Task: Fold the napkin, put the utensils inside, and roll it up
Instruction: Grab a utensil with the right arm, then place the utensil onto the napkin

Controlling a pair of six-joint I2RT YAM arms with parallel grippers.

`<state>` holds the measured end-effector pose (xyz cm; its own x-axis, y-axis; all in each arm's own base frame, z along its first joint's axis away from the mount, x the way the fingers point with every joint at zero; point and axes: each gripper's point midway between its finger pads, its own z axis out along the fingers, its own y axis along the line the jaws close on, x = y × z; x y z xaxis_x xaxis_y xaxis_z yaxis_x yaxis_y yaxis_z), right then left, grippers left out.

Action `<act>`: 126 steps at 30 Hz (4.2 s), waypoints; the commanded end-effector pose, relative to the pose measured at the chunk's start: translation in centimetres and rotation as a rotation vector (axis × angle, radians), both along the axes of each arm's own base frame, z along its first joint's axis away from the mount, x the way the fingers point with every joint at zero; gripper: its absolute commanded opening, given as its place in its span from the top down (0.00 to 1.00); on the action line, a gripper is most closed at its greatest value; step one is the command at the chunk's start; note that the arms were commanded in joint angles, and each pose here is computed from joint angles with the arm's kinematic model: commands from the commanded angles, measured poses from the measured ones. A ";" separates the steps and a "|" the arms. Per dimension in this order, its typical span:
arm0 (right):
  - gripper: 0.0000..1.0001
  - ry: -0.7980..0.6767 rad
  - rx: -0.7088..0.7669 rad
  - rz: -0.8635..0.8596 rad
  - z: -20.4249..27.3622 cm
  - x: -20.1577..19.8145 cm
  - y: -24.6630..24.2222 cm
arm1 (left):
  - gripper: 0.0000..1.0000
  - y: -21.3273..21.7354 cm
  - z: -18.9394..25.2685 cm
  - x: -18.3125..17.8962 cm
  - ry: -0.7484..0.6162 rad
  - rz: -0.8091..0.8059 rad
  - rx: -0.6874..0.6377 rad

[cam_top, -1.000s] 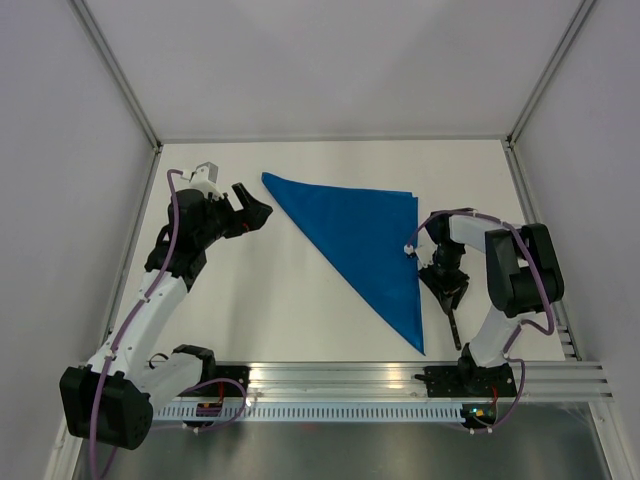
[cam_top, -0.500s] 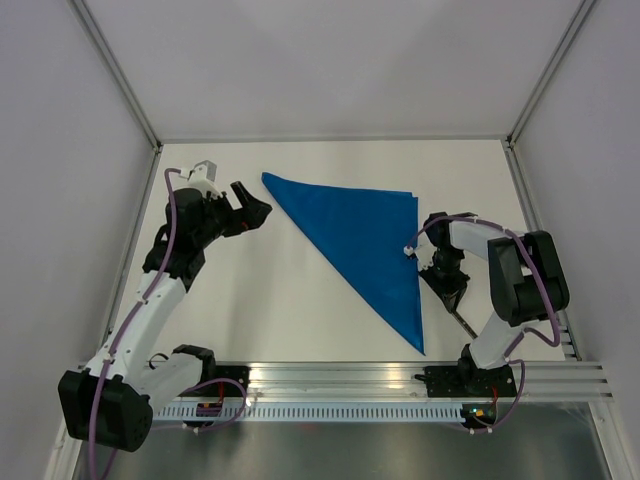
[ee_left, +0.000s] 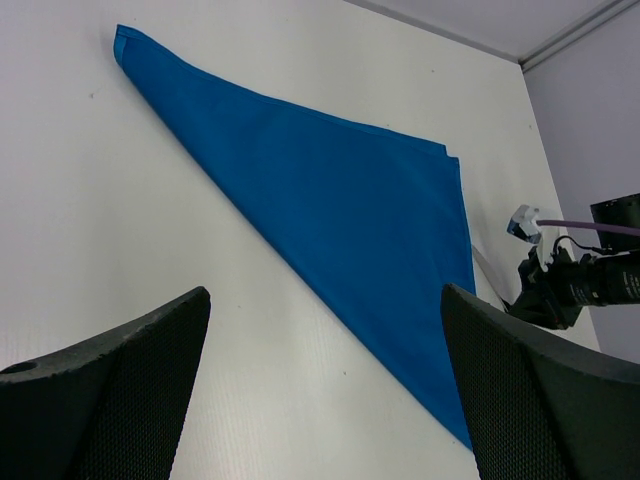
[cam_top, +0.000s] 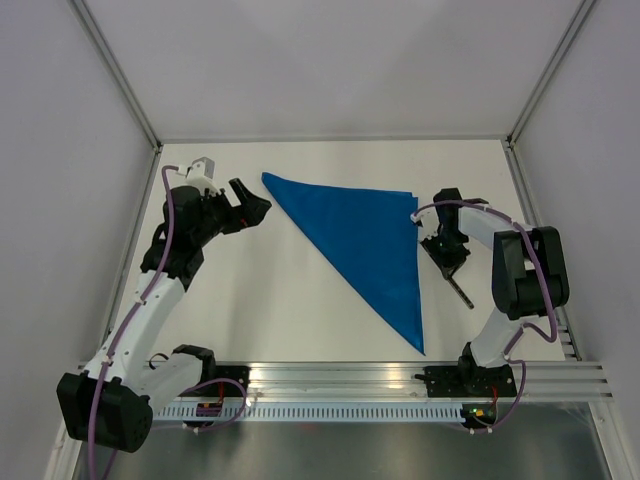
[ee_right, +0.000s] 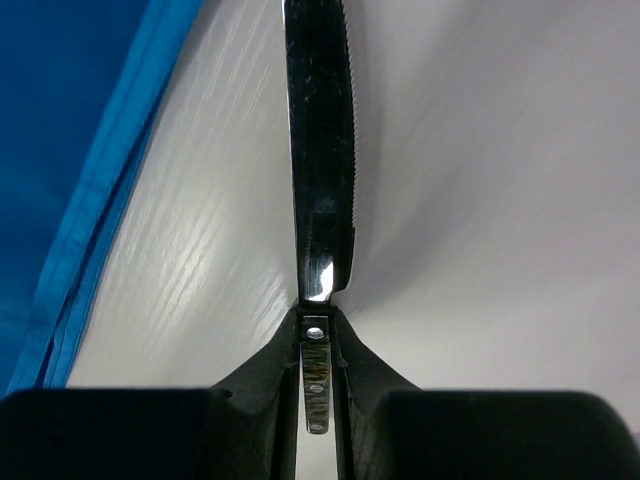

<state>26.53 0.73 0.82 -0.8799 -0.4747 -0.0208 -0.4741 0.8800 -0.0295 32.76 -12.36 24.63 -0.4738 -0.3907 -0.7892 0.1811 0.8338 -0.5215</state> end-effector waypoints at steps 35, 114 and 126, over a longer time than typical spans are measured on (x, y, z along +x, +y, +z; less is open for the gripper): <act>0.99 -0.285 0.097 -0.041 9.6 8.7 2.8 | 0.00 -0.3 2.9 0.9 -0.041 -0.013 -0.010; 0.87 0.028 0.274 0.123 1.3 7.4 28.8 | 0.00 1.1 5.9 -0.3 -0.041 0.041 0.034; 0.54 -0.029 0.328 0.151 4.7 8.3 29.7 | 0.00 1.1 6.4 -0.4 -0.062 0.029 0.043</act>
<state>34.44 30.75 2.68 -0.7643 -0.6104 -0.2080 -0.6448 0.7168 0.2654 32.33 -11.33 30.61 -0.4321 -0.4023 -0.8071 0.1519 0.8497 -0.5049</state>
